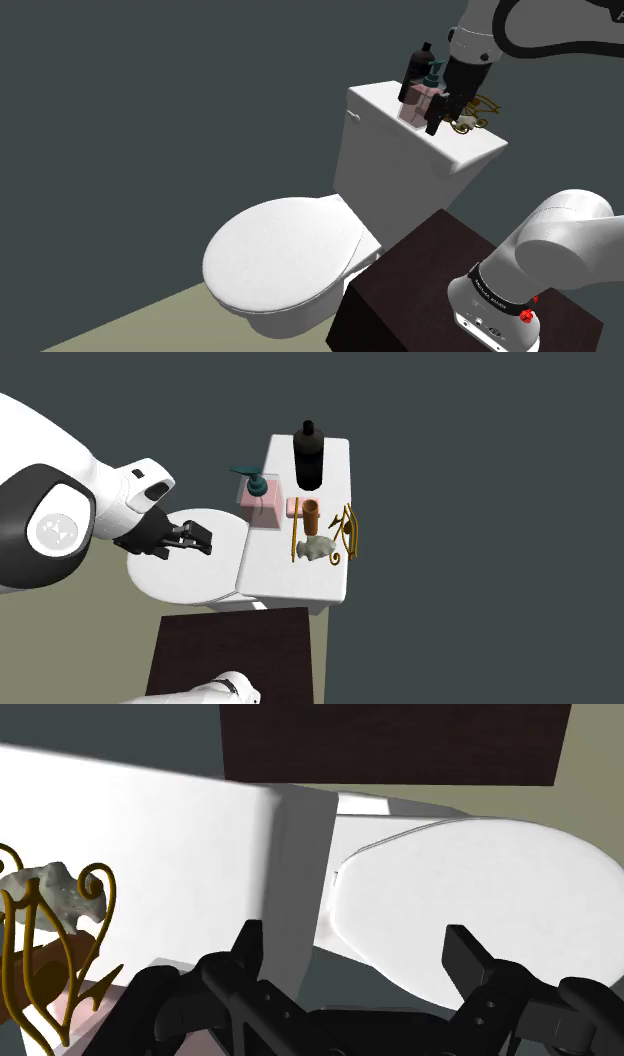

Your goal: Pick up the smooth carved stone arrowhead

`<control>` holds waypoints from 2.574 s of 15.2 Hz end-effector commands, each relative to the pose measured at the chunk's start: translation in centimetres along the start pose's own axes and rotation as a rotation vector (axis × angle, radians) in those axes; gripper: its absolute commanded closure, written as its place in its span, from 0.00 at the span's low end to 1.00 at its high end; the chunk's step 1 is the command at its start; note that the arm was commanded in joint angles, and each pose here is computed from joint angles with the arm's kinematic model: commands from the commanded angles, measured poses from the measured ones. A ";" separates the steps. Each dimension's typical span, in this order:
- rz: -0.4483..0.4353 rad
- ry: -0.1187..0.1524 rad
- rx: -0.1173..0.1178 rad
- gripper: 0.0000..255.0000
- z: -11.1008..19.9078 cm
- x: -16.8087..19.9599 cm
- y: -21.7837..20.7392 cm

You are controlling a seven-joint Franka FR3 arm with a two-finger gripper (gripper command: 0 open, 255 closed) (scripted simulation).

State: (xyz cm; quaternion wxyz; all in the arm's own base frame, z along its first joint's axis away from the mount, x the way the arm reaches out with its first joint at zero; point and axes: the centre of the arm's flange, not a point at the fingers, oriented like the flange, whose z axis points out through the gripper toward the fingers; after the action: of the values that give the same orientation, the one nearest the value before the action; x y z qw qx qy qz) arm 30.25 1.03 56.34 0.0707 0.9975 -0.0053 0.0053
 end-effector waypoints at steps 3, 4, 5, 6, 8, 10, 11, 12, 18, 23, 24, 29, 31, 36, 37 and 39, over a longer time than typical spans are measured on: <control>-0.115 0.012 -0.006 0.00 0.7 -1.4 2.1; -0.172 0.018 -0.009 0.00 1.1 -2.0 3.2; -0.229 0.023 -0.012 0.00 1.5 -2.6 4.4; -0.287 0.029 -0.015 0.00 1.9 -3.1 5.6; -0.401 0.041 -0.022 0.00 2.6 -3.8 8.0; -0.516 0.053 -0.028 0.00 3.3 -4.3 10.6; -0.573 0.059 -0.031 0.00 3.7 -4.4 11.8; -0.630 0.065 -0.034 0.00 4.0 -4.4 13.1; -0.974 0.100 -0.053 0.00 6.1 -3.1 20.7; -1.261 0.129 -0.068 0.00 7.6 0.0 26.4; -1.304 0.134 -0.070 0.00 7.8 0.6 27.1; -1.304 0.134 -0.070 0.00 10.4 0.6 26.8; -1.304 0.134 -0.070 0.00 11.5 0.5 26.6; -1.304 0.134 -0.070 1.00 11.8 0.6 26.6; -1.304 0.134 -0.070 1.00 11.8 0.6 26.6; -1.304 0.134 -0.070 1.00 11.9 0.6 26.6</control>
State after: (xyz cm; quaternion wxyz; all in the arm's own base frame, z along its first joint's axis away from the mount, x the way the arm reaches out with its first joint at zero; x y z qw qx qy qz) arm 30.59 -27.17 48.66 0.0955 0.7918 0.6027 0.0244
